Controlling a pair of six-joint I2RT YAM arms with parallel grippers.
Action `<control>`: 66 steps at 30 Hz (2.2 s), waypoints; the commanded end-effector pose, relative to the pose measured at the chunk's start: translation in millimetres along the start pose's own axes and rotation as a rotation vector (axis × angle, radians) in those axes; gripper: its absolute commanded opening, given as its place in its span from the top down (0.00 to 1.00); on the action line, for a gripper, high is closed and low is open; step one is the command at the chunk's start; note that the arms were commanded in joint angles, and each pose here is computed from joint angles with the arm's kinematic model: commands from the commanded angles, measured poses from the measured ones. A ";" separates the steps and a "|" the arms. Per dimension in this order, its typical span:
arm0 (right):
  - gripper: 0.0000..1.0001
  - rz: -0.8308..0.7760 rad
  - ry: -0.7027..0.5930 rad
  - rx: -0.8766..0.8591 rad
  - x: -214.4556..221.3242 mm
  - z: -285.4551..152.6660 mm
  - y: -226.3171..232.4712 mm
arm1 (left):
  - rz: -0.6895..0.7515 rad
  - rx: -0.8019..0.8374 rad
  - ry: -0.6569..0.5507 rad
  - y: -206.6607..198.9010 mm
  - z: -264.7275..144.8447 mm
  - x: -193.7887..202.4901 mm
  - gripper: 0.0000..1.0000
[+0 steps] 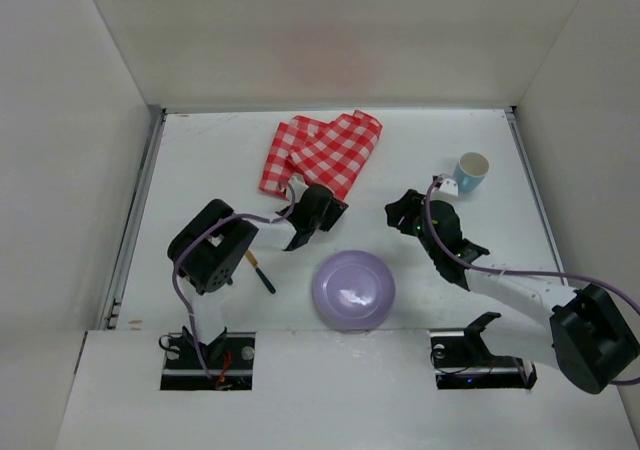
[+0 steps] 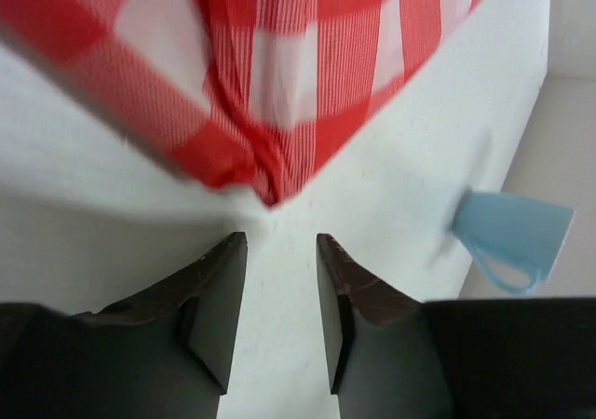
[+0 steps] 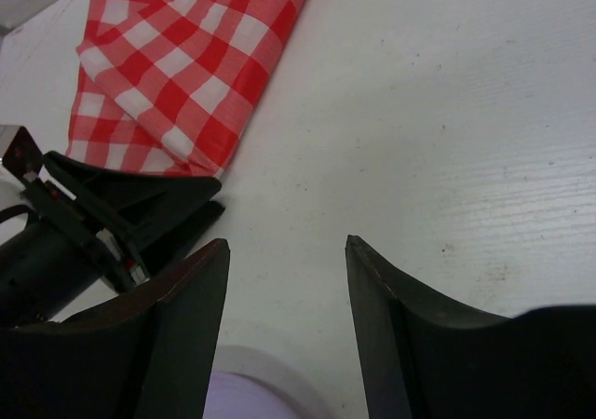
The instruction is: Set the dinner table for one person
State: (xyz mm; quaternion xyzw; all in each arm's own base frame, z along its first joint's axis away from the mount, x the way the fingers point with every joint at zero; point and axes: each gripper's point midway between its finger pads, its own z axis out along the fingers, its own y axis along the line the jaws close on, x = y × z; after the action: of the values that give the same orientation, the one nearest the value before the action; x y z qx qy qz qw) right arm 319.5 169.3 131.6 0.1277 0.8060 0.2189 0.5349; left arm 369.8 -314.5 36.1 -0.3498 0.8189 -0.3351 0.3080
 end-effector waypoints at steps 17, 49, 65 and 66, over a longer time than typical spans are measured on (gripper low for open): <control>0.57 -0.341 0.157 -0.086 22.5 55.9 108.9 | 0.094 0.005 -0.331 78.0 -132.1 -126.6 0.62; 0.89 -0.719 0.186 0.136 13.0 228.8 202.0 | 0.040 0.015 -0.321 105.2 -119.1 -150.0 0.53; 0.93 -0.436 0.229 0.015 -73.5 125.9 159.2 | -0.049 -0.001 -0.298 79.6 -79.0 -168.7 0.52; 0.93 -0.421 0.217 0.018 -75.9 120.3 150.7 | -0.051 -0.007 -0.298 81.6 -77.6 -168.9 0.52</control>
State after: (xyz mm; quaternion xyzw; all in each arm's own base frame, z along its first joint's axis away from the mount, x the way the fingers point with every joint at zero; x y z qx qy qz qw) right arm 450.9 307.1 208.8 -0.1074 0.8860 0.0563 0.4476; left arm 363.7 -113.0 51.4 -0.4134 0.7708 -0.2684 0.4036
